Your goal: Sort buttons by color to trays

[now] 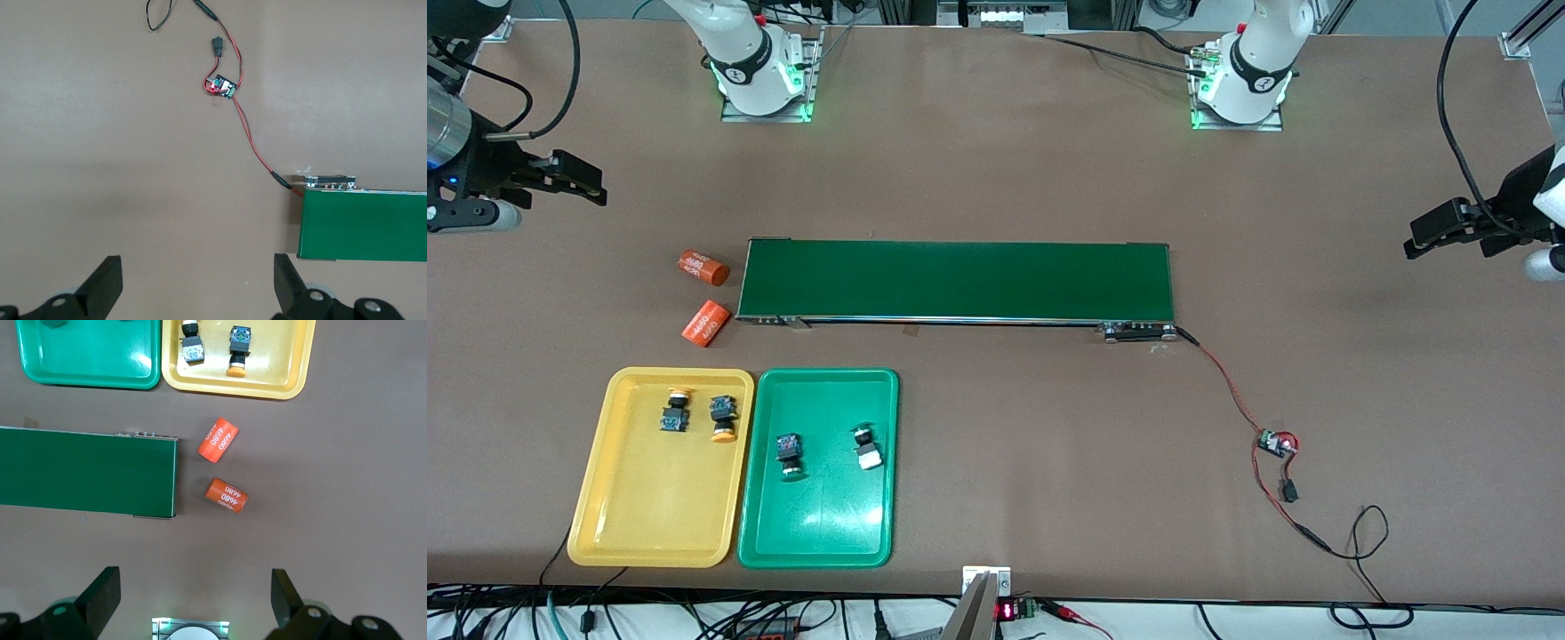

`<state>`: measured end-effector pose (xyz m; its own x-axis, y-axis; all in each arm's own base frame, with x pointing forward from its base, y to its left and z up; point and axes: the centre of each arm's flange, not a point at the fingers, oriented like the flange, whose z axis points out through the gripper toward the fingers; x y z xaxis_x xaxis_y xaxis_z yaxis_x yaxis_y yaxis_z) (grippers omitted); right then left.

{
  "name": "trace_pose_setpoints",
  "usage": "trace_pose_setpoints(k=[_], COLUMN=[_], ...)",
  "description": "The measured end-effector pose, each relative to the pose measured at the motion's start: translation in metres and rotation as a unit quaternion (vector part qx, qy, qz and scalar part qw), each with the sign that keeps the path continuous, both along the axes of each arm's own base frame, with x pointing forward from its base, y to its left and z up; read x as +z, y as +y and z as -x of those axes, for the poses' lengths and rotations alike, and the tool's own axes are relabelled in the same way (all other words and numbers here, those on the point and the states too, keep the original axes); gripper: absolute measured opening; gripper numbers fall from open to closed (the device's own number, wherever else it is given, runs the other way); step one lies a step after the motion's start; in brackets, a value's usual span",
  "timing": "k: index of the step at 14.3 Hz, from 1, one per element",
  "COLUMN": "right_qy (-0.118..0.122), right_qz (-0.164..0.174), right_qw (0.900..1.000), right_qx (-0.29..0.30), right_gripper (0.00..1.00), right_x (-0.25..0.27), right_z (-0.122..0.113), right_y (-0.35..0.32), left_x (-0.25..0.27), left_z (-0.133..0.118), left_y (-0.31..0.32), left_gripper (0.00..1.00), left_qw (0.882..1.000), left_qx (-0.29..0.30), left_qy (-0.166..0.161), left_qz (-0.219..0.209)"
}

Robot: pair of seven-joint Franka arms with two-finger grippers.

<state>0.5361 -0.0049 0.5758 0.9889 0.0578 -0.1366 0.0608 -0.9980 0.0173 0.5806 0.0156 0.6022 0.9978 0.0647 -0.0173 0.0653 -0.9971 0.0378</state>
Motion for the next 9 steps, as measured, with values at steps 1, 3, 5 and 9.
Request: trace_pose_setpoints(k=[1,3,5,9], right_qy=[0.0,0.0,0.0,0.005], right_qz=[0.0,0.0,0.0,-0.001], right_qw=[1.0,1.0,1.0,1.0], right_qx=[-0.003,-0.011,-0.014,-0.013], right_gripper=[1.0,1.0,1.0,1.0], right_x=[0.0,0.0,-0.001,-0.005], right_z=[0.0,0.0,0.0,-0.002], right_y=[-0.003,-0.011,-0.014,-0.014], left_x=[0.0,0.0,0.0,0.0], left_z=[0.0,0.0,0.0,0.0], left_y=[0.0,0.0,0.0,0.0], left_gripper=[1.0,1.0,1.0,1.0], left_qw=[1.0,1.0,1.0,1.0], left_qx=[0.0,0.0,0.0,0.0], left_qy=[0.0,0.0,0.0,0.0], left_qz=[0.0,0.0,0.0,0.0])
